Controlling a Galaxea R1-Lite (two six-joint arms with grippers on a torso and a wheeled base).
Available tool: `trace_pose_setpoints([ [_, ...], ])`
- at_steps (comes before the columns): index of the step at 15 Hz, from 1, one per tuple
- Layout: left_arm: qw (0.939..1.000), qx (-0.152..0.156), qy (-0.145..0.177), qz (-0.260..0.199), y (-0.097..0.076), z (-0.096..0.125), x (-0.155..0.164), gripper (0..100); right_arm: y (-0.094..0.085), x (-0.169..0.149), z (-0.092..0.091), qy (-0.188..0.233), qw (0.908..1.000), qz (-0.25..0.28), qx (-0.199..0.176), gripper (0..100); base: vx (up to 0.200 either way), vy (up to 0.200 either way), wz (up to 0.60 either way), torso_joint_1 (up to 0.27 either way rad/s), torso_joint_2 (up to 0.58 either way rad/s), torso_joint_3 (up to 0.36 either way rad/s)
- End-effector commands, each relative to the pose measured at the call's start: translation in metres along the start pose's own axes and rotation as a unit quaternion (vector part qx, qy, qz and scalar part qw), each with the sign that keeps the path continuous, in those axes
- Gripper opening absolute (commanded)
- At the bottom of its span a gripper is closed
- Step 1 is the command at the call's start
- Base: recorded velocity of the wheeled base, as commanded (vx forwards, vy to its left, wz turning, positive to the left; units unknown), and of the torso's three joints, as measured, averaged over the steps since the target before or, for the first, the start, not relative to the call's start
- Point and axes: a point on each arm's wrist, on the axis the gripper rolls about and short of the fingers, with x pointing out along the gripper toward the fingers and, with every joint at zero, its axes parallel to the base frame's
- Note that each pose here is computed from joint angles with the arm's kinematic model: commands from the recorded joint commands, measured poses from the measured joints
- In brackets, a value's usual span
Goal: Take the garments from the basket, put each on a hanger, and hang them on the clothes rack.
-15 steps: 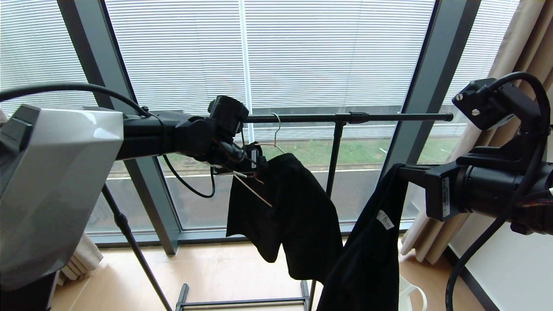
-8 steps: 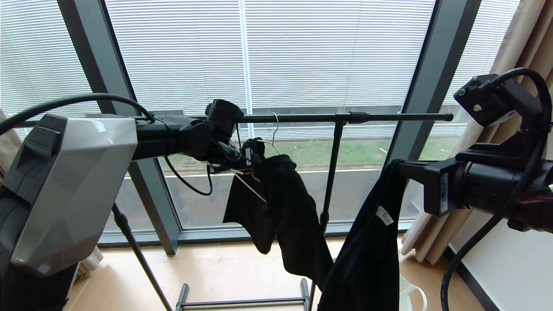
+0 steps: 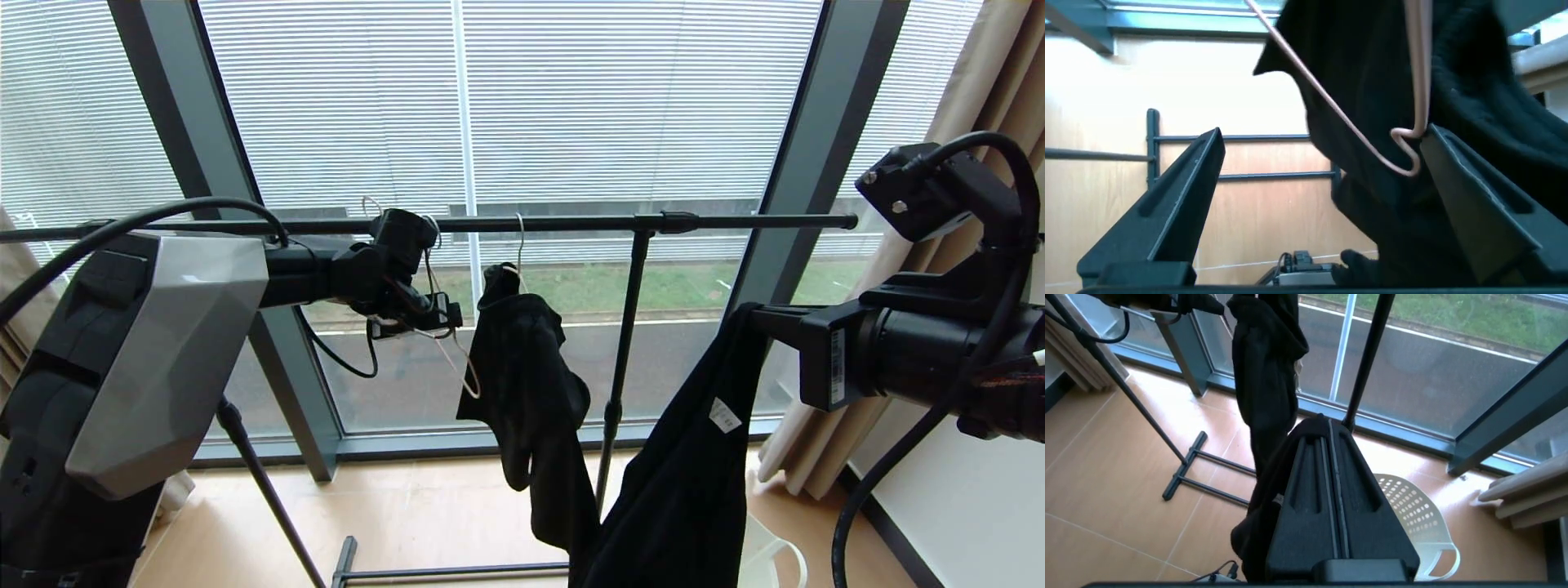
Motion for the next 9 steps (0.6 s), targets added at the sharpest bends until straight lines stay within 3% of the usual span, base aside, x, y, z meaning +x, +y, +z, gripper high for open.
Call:
trace_pose_setpoints([
  [1,1.0000,-0.004,0.005,0.007,0.006,-0.001,0.006,100,0.000,0.001,-0.001,0.001,1.0000,0.000,-0.001,0,0.000,0.000,0.00,0.000,0.00,0.000],
  [6,0.9999,-0.002,-0.013,-0.005,0.002,0.009,-0.019,100,0.000,0.000,0.000,0.001,1.0000,0.000,0.000,0,0.000,0.000,0.00,0.000,0.00,0.000],
  [9,0.9993,0.020,-0.019,-0.024,-0.017,0.005,-0.043,100,0.000,0.000,0.000,0.001,1.0000,0.000,0.000,0,0.000,0.000,0.00,0.000,0.00,0.000],
])
